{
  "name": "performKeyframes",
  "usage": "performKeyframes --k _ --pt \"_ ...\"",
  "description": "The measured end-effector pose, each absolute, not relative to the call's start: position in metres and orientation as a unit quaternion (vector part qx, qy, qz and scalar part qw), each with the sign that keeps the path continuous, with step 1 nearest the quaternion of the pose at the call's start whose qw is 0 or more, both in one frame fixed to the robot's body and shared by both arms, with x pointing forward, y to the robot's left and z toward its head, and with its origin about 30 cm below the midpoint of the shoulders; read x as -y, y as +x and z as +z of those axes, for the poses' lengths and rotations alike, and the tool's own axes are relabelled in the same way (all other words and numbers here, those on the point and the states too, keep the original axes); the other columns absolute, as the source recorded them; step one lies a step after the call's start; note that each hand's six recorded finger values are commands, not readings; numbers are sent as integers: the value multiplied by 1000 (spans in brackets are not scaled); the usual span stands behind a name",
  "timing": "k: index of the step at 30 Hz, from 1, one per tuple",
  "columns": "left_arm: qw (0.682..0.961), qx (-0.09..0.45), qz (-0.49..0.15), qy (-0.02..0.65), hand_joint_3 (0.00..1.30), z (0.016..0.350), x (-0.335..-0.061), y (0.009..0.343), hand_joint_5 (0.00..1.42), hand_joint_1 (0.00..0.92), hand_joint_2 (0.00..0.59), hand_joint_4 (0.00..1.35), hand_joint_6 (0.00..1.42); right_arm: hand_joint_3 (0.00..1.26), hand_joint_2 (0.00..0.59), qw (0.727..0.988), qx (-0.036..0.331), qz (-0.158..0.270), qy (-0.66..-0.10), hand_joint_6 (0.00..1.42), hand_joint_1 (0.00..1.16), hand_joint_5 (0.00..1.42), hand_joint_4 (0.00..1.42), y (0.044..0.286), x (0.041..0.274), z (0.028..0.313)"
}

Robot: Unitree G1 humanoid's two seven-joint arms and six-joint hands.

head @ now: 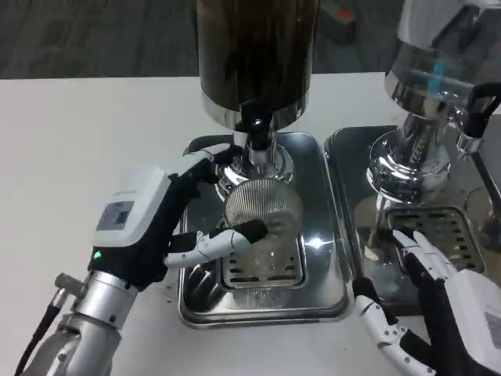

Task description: Grasp the cup under the faucet to collect the drink, then remove the cup.

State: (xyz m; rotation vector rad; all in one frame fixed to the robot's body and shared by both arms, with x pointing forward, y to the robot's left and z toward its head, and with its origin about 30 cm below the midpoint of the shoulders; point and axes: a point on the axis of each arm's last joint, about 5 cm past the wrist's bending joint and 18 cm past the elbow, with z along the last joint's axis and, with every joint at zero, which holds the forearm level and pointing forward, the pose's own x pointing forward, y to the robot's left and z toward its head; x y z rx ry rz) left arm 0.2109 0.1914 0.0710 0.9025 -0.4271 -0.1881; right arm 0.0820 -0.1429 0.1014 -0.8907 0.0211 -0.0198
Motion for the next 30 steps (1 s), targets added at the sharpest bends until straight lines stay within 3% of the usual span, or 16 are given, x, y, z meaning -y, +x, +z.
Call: performKeyframes --k 3,10,18,21,26,30 --pt "877 209 -85 424 341 77 -196 207 500 61 59 396 671 178 384 903 -9 -9 -430 286 193 98 76 83 143 101" --pt "888 216 -43 404 595 93 -216 195 834 61 60 719 1102 178 387 904 -9 -9 -428 286 191 97 75 85 142 100" --pt "903 268 0 336 692 116 -236 189 997 37 109 917 1256 178 394 904 -4 -9 -426 286 192 97 74 89 141 99" --pt "925 267 -3 270 750 125 -246 189 1077 34 113 1011 1350 178 408 905 -2 -12 -425 286 197 97 74 90 141 99" --pt "943 270 -42 187 785 137 -257 194 1107 1 116 1039 1405 178 409 905 -1 -11 -425 286 199 97 74 92 141 98" --pt "958 244 -115 102 704 149 -269 208 960 0 111 886 1272 178 410 907 -4 -8 -422 286 200 97 74 91 140 96"
